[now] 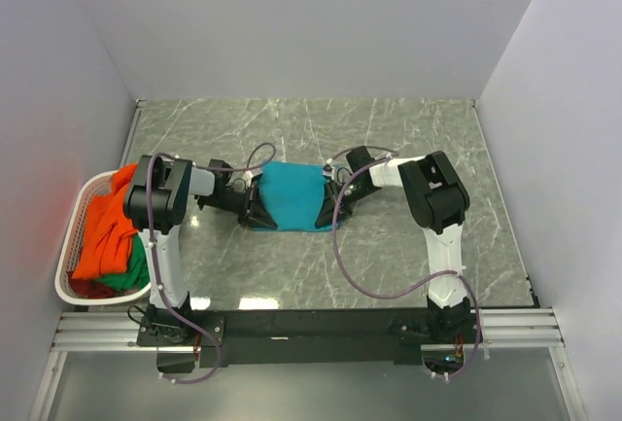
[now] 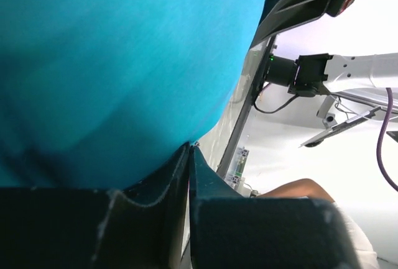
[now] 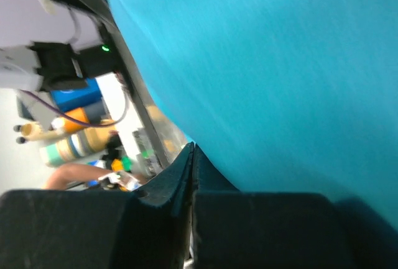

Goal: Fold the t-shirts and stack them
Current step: Fold the tshirt, then neatly place the folded tshirt to the corner

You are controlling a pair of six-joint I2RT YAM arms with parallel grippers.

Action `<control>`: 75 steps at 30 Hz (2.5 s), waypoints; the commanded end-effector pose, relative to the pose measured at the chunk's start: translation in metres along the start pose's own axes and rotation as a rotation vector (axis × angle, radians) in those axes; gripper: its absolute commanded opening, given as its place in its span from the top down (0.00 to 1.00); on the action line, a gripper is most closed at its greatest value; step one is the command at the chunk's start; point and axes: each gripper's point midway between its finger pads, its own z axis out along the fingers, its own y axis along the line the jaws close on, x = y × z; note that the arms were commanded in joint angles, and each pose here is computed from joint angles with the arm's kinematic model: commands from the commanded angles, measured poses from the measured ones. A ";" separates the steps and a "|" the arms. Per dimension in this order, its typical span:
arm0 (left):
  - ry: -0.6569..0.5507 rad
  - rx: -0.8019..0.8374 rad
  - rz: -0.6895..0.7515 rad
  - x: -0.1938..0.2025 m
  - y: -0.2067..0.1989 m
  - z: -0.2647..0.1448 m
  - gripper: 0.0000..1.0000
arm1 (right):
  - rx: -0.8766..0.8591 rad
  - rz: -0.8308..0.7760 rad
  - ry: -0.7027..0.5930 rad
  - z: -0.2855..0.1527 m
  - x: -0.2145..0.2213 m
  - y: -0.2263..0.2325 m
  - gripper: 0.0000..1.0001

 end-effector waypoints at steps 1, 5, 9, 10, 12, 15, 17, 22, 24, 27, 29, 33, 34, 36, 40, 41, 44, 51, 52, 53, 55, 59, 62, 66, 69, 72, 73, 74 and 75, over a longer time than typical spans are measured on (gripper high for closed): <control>-0.004 -0.167 0.032 0.007 0.029 -0.012 0.89 | 0.168 -0.065 0.041 -0.025 0.021 -0.016 1.00; 0.007 -0.166 0.058 0.014 0.022 -0.018 0.88 | 0.224 -0.214 0.062 -0.046 0.030 -0.003 1.00; -0.011 -0.075 0.208 0.007 -0.016 -0.029 0.83 | 0.289 -0.291 0.109 -0.062 0.033 -0.004 1.00; -0.021 -0.057 0.254 0.001 -0.034 -0.035 0.82 | 0.290 -0.298 0.104 -0.067 0.031 -0.001 1.00; -0.030 -0.019 0.327 -0.006 -0.054 -0.041 0.80 | 0.270 -0.346 0.058 -0.076 0.013 0.018 1.00; -0.089 -0.037 0.378 -0.041 -0.075 -0.049 0.78 | 0.187 -0.395 -0.041 -0.080 -0.024 0.052 0.97; -0.173 -0.041 0.436 -0.078 -0.084 -0.050 0.76 | 0.154 -0.374 -0.103 -0.079 -0.046 0.066 0.96; -0.323 -0.072 0.316 -0.142 -0.083 -0.036 0.75 | 0.095 -0.295 -0.205 -0.062 -0.099 0.060 0.96; -0.366 -0.056 0.267 -0.163 -0.074 -0.028 0.75 | 0.092 -0.307 -0.270 -0.061 -0.126 0.052 0.96; -0.415 -0.069 0.209 -0.186 -0.056 -0.022 0.75 | 0.083 -0.234 -0.327 -0.058 -0.151 0.036 0.95; -0.426 -0.083 0.172 -0.196 -0.038 -0.019 0.75 | 0.106 -0.220 -0.338 -0.054 -0.162 0.023 0.95; -0.458 -0.136 0.109 -0.202 -0.003 -0.024 0.76 | 0.148 -0.200 -0.344 -0.053 -0.169 -0.002 0.95; -0.453 -0.177 0.069 -0.201 0.011 -0.029 0.76 | 0.154 -0.193 -0.351 -0.057 -0.170 -0.007 0.95; -0.466 -0.251 0.108 -0.204 0.026 -0.039 0.76 | 0.181 -0.181 -0.348 -0.059 -0.168 -0.015 0.94; -0.481 -0.328 0.151 -0.212 0.023 -0.066 0.70 | 0.177 -0.187 -0.359 -0.075 -0.166 -0.005 0.84; -0.473 -0.345 0.189 -0.212 0.018 -0.071 0.66 | 0.167 -0.213 -0.378 -0.085 -0.168 0.012 0.80; -0.520 -0.398 0.342 -0.226 -0.027 -0.095 0.56 | 0.144 -0.273 -0.421 -0.108 -0.166 0.055 0.49; -0.570 -0.707 0.521 -0.190 -0.103 -0.107 0.17 | 0.212 -0.348 -0.507 -0.151 -0.131 0.098 0.16; -0.570 -0.735 0.555 -0.173 -0.116 -0.098 0.09 | 0.249 -0.341 -0.512 -0.154 -0.127 0.090 0.15; -0.582 -0.735 0.566 -0.165 -0.123 -0.092 0.01 | 0.270 -0.360 -0.524 -0.160 -0.124 0.092 0.15; -0.571 -0.728 0.629 -0.139 -0.138 -0.061 0.01 | 0.377 -0.383 -0.529 -0.171 -0.122 0.075 0.13; -0.561 -0.821 0.615 -0.101 -0.135 -0.017 0.01 | 0.492 -0.424 -0.541 -0.187 -0.112 0.063 0.10; -0.504 -0.854 0.517 -0.076 -0.123 0.016 0.01 | 0.509 -0.407 -0.528 -0.189 -0.107 0.052 0.09; -0.484 -0.971 0.388 -0.070 -0.099 0.039 0.01 | 0.524 -0.392 -0.528 -0.195 -0.106 0.047 0.09; -0.439 -1.036 0.303 -0.061 -0.058 0.049 0.01 | 0.530 -0.386 -0.512 -0.197 -0.102 0.038 0.08; -0.423 -1.078 0.275 -0.062 -0.038 0.048 0.01 | 0.540 -0.360 -0.508 -0.202 -0.100 0.028 0.08; -0.397 -1.093 0.242 -0.061 -0.023 0.049 0.01 | 0.549 -0.351 -0.510 -0.204 -0.099 0.025 0.08; -0.387 -1.102 0.217 -0.062 -0.014 0.046 0.01 | 0.554 -0.347 -0.512 -0.206 -0.099 0.023 0.08; -0.392 -1.123 0.179 -0.072 0.000 0.036 0.01 | 0.565 -0.351 -0.520 -0.211 -0.101 0.021 0.08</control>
